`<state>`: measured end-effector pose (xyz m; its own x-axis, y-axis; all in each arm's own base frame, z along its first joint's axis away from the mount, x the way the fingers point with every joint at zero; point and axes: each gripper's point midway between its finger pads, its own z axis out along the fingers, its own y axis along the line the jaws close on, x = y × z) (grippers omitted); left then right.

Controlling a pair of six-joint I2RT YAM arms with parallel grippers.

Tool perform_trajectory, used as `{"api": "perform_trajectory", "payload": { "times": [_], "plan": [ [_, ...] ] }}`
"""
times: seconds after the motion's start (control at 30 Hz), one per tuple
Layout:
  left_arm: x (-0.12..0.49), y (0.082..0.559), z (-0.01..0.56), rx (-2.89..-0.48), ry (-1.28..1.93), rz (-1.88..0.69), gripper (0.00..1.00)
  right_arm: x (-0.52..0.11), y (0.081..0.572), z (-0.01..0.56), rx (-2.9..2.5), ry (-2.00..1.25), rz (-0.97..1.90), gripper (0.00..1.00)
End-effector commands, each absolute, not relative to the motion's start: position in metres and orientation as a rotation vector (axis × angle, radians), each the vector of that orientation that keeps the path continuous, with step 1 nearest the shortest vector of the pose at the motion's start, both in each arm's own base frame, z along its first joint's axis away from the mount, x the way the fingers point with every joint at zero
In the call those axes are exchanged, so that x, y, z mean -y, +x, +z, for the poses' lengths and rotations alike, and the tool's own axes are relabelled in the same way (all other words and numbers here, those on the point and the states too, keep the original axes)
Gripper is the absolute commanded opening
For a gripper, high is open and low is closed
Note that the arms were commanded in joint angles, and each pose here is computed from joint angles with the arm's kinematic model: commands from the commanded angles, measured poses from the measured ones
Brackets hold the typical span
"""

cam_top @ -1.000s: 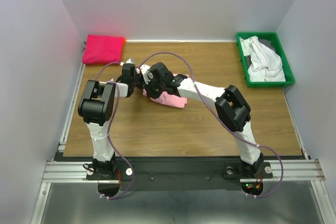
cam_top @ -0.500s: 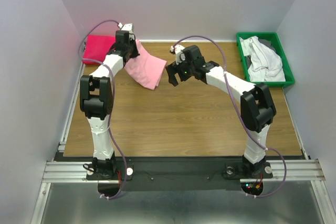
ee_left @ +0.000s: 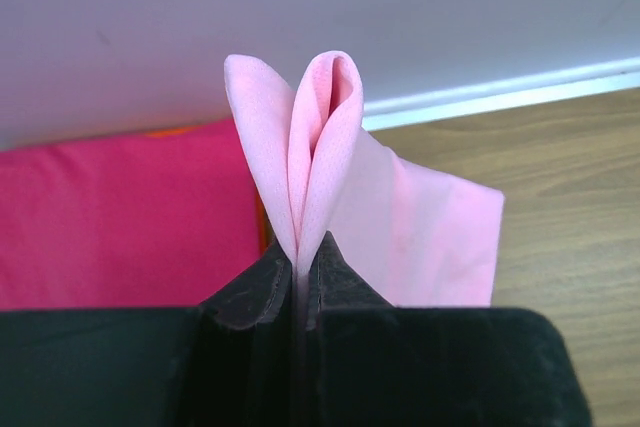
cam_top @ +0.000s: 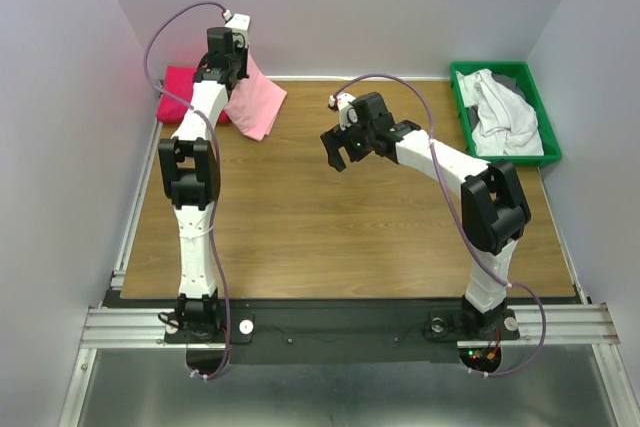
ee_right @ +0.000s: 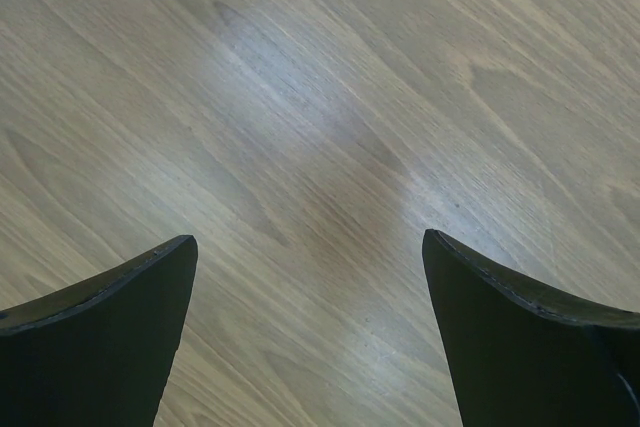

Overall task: Fold and stack the t-shirts
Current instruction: Neatly place the folded tshirt to the corner

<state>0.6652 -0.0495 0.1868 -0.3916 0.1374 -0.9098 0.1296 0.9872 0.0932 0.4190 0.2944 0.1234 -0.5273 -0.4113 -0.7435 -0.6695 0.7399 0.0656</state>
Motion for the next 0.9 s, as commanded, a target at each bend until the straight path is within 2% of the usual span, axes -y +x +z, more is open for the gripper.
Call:
{"api": "perform_trajectory", "payload": {
  "times": [0.0, 0.37, 0.87],
  "plan": [
    [0.032, 0.679, 0.263, -1.805, 0.233, 0.104, 0.00, -0.298, 0.423, 0.143, -2.142, -0.812, 0.441, 1.00],
    [0.017, 0.671, 0.323, -1.677, 0.260, 0.140, 0.00, -0.299, 0.423, 0.137, -2.157, -0.811, 0.443, 1.00],
    [0.024, 0.658, 0.376, -1.576, 0.279, 0.112, 0.00, -0.299, 0.425, 0.135, -2.157, -0.813, 0.436, 1.00]
  ]
}}
